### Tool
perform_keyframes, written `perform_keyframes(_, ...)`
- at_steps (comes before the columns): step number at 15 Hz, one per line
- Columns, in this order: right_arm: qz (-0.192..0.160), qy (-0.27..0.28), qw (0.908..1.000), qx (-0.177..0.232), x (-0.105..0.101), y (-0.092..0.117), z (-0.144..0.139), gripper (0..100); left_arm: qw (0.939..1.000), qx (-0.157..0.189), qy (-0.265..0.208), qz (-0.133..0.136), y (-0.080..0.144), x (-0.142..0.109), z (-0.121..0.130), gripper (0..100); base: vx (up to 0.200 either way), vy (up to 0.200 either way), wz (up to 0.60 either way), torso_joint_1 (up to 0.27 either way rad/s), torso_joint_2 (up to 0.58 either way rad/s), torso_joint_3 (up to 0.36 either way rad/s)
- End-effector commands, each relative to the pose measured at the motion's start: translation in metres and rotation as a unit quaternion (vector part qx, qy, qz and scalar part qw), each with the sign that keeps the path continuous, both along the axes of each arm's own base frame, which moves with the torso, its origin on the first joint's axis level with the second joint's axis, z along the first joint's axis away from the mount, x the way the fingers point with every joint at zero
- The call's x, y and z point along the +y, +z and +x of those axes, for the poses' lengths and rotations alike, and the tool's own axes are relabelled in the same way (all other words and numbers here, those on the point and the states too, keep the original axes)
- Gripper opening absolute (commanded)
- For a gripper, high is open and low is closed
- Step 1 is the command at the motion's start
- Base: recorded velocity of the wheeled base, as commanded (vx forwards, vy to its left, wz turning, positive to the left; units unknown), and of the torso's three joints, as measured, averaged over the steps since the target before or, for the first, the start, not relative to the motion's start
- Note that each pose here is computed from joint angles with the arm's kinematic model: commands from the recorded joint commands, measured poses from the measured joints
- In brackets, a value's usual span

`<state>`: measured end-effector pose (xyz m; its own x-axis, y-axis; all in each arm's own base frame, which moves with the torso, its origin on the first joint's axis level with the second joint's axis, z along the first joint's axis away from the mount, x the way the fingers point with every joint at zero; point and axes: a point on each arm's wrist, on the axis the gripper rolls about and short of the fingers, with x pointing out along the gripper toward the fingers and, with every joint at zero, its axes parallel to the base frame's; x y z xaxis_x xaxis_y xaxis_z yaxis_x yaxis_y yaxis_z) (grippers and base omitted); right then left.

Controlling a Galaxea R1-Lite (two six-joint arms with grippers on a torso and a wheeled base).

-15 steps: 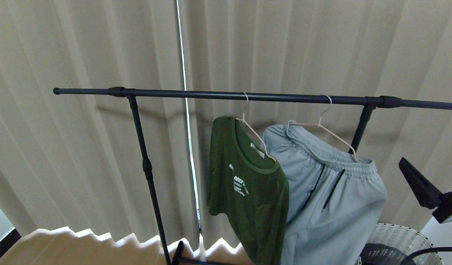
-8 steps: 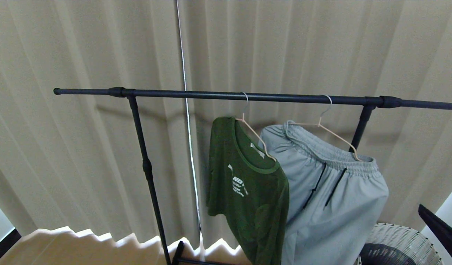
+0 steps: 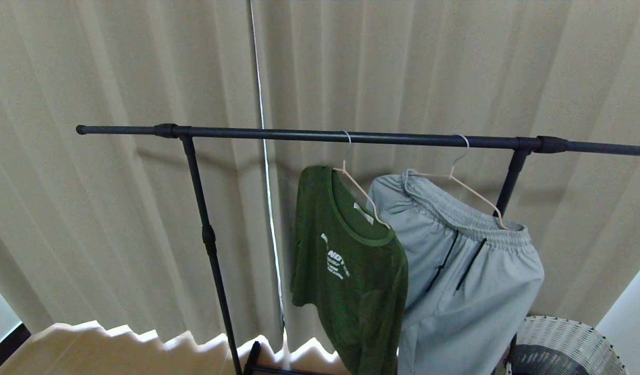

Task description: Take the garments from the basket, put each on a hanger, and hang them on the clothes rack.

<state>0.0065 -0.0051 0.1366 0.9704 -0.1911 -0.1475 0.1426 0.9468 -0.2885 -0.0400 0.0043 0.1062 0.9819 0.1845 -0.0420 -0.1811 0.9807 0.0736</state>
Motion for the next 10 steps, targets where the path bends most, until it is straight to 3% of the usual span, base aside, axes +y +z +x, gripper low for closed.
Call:
perform_keyframes(1, 0.001, -0.050, 0.9982, -0.033, 0.001, -0.017, -0.023, 100, 0.9999, 0.011, 0.001, -0.001, -0.009, 0.000, 0.003, 100, 0.000, 0.000, 0.00, 0.000, 0.00, 0.000)
perform_keyframes(2, 0.001, -0.054, 0.9981, -0.030, 0.002, -0.030, -0.033, 100, 0.9997, 0.022, 0.002, 0.000, -0.019, 0.000, 0.007, 100, 0.000, 0.000, 0.00, 0.000, 0.00, 0.000)
perform_keyframes(6, 0.063, -0.072, 0.9948, -0.035, 0.002, -0.052, -0.027, 100, 0.9989, -0.011, 0.000, -0.044, -0.030, 0.000, 0.015, 100, 0.000, 0.000, 0.00, 0.000, 0.00, 0.000)
perform_keyframes(10, 0.066, -0.068, 0.9933, -0.066, 0.001, -0.055, -0.023, 100, 0.9984, -0.012, -0.016, -0.052, -0.030, -0.001, 0.016, 100, 0.000, 0.000, 0.00, 0.000, 0.00, 0.000)
